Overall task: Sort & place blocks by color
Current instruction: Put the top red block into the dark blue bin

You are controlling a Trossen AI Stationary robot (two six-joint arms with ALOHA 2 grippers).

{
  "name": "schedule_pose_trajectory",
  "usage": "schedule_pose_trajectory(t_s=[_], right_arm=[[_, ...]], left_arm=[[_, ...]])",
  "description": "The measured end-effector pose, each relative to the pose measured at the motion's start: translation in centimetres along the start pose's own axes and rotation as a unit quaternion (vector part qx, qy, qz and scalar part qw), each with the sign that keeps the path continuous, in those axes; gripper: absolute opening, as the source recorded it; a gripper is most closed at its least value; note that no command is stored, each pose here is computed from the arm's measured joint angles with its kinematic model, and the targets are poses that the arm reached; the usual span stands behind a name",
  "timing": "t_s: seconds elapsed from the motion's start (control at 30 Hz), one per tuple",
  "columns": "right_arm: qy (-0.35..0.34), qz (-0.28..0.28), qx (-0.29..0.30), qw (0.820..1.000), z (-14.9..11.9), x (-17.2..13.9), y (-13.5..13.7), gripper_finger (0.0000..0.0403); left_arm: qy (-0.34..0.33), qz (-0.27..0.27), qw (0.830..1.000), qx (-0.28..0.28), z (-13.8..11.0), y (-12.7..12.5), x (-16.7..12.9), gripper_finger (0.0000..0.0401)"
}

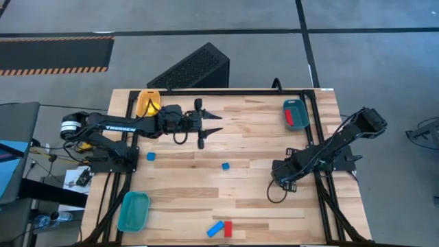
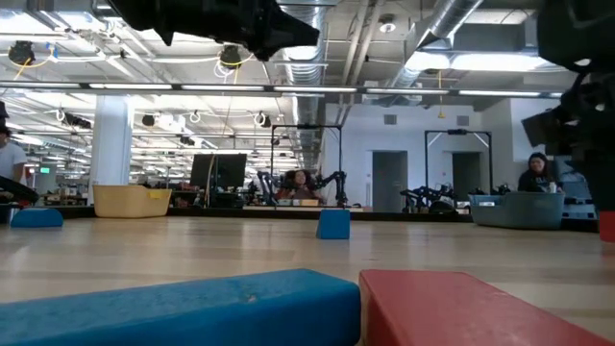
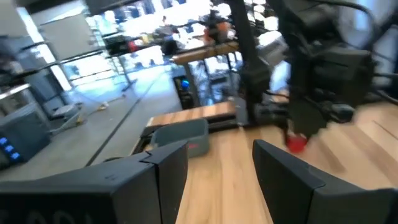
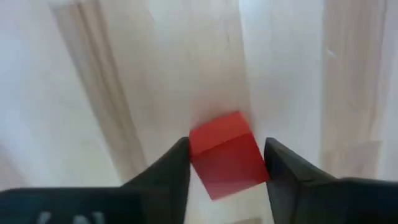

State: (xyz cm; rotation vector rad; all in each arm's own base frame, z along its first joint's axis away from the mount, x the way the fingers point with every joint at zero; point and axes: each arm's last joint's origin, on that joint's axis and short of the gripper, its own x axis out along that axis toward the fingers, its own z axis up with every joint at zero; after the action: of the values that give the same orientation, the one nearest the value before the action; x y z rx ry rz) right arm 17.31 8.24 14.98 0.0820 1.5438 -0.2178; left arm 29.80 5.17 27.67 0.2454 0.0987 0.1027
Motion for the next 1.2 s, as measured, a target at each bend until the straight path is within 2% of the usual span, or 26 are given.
schedule_pose_trajectory(t_s=[0.1,0.17,0.27,0.33,0.43,0.53,0.6,0.67,0.8,1.0,1.1,1.2], right_arm=[[-0.003,0.004,0.008,1.0,0.1,-0.2,-0.3,0.0122],[-0.011,0.011,0.022,1.0,0.4,-0.3,-0.4,0.0118],[-0.048,0.006,0.054,0.997,1.0,-0.4,-0.6,0.0118],[-0.09,-0.016,0.069,0.993,1.6,-0.4,-0.7,0.0121],[-0.162,-0.048,0.072,0.983,2.5,-0.6,-0.7,0.0125],[-0.22,-0.069,0.075,0.97,3.5,-0.9,-0.9,0.0122],[-0.251,-0.069,0.093,0.961,4.3,-1.1,-1.1,0.0122],[-0.268,-0.061,0.124,0.953,4.9,-1.3,-1.4,0.0125],[-0.28,-0.062,0.156,0.945,5.7,-1.9,-2.0,0.013],[-0.241,-0.146,0.171,0.944,7.1,-4.7,-4.9,0.0127],[-0.218,-0.211,0.214,0.929,7.7,-6.1,-7.7,0.0129],[-0.205,-0.253,0.275,0.905,8.1,-6.6,-10.9,0.0132]], left_arm=[[0.006,0.022,1.0,-0.007,-1.2,-0.1,1.3,0.0174],[0.017,0.031,0.999,0.002,-2.4,-0.2,2.2,0.0174],[-0.002,0.041,0.999,0.003,-3.8,-0.5,3.8,0.0174],[-0.021,0.03,0.998,-0.052,-4.1,-0.3,5.0,0.0174],[-0.052,-0.038,0.988,-0.143,-3.0,0.8,6.7,0.0174],[-0.047,-0.087,0.977,-0.188,-2.7,1.7,8.2,0.0174],[-0.028,-0.093,0.972,-0.212,-3.3,1.9,9.1,0.0175],[-0.025,-0.075,0.967,-0.241,-3.9,2.4,9.8,0.018],[-0.011,-0.05,0.959,-0.279,-5.7,3.9,11.0,0.0206],[-0.015,-0.092,0.949,-0.301,-6.3,6.4,11.3,0.0262],[-0.018,-0.112,0.942,-0.315,-5.9,7.5,10.8,0.0275],[-0.047,-0.112,0.936,-0.331,-3.9,9.6,9.4,0.0276]])
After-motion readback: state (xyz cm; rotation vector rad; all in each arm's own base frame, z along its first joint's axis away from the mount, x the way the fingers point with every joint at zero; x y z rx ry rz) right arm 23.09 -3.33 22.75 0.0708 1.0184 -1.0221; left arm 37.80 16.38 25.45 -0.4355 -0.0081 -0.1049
